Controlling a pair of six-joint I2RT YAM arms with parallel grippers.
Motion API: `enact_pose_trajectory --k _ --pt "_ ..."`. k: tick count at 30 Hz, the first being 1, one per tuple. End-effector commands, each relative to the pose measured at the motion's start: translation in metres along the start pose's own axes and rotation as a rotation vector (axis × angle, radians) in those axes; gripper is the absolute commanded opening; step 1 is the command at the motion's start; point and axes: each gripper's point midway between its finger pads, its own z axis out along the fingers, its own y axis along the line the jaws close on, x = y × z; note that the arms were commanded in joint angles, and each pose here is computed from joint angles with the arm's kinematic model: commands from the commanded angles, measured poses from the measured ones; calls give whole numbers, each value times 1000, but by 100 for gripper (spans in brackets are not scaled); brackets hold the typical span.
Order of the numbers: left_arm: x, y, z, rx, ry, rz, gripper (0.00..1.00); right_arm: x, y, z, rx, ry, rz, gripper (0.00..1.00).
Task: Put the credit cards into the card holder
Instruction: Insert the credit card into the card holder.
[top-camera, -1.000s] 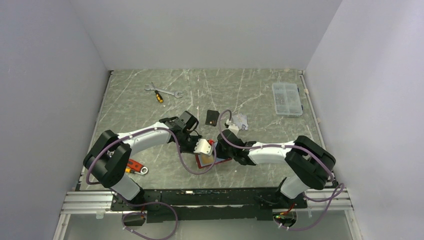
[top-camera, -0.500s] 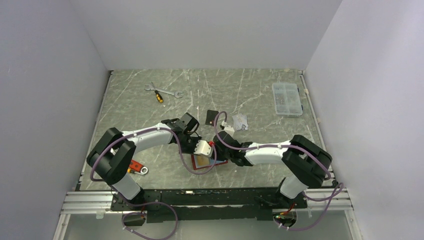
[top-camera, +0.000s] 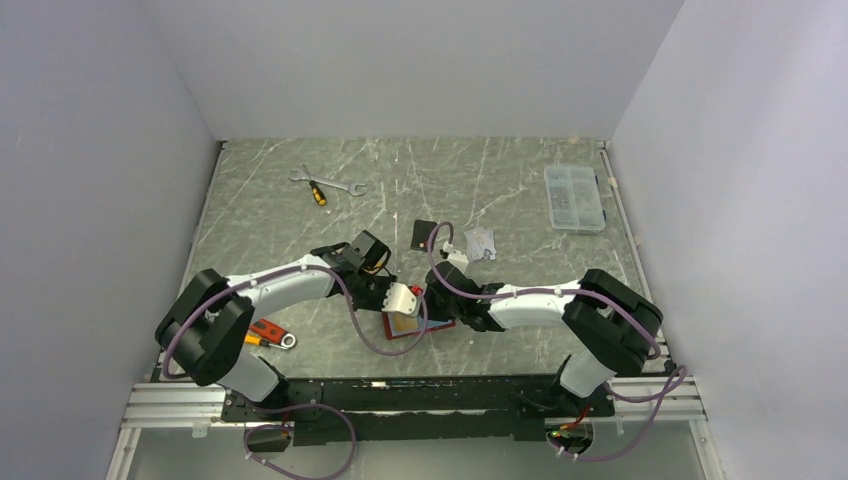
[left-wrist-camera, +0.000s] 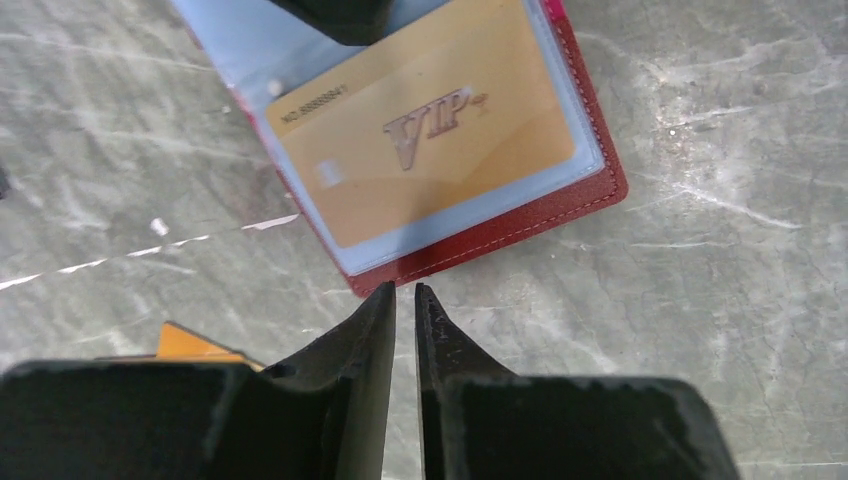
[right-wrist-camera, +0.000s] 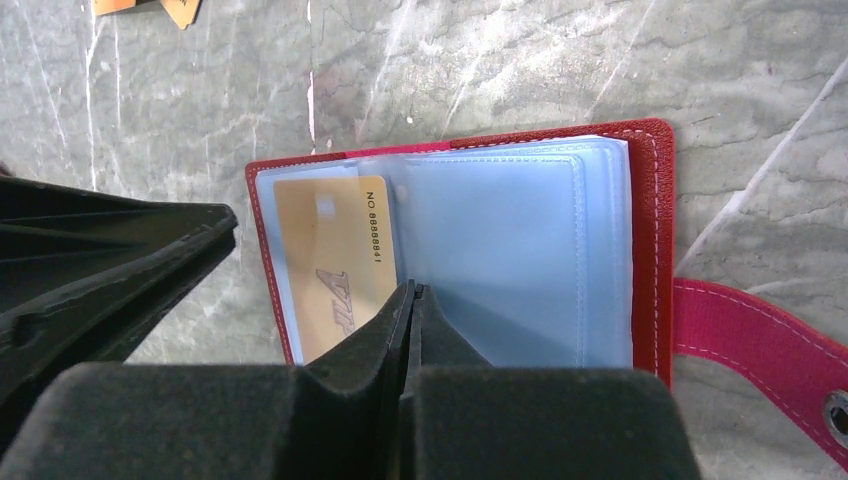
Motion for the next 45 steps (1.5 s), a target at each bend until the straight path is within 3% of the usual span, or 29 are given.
enact_pose_trajectory --k 1,4,11,15,28,34,45 --pt "-15 15 -21 -92 -41 -20 18 14 -8 2 28 46 0 0" --pt "-24 9 -23 -71 -75 -28 18 16 -9 2 31 49 3 0" --pt "-8 -23 8 42 9 -20 16 14 -7 1 30 45 5 0" --pt "6 -24 17 38 64 -37 15 14 -6 1 28 49 3 0" --pt "-5 -4 23 -9 48 -38 14 19 25 6 -68 78 -49 0" --pt "-5 3 13 -27 42 -35 15 18 10 -4 -29 68 -20 0" --pt "-5 40 -40 -93 -27 -105 15 -32 -11 -32 -7 -41 -10 0"
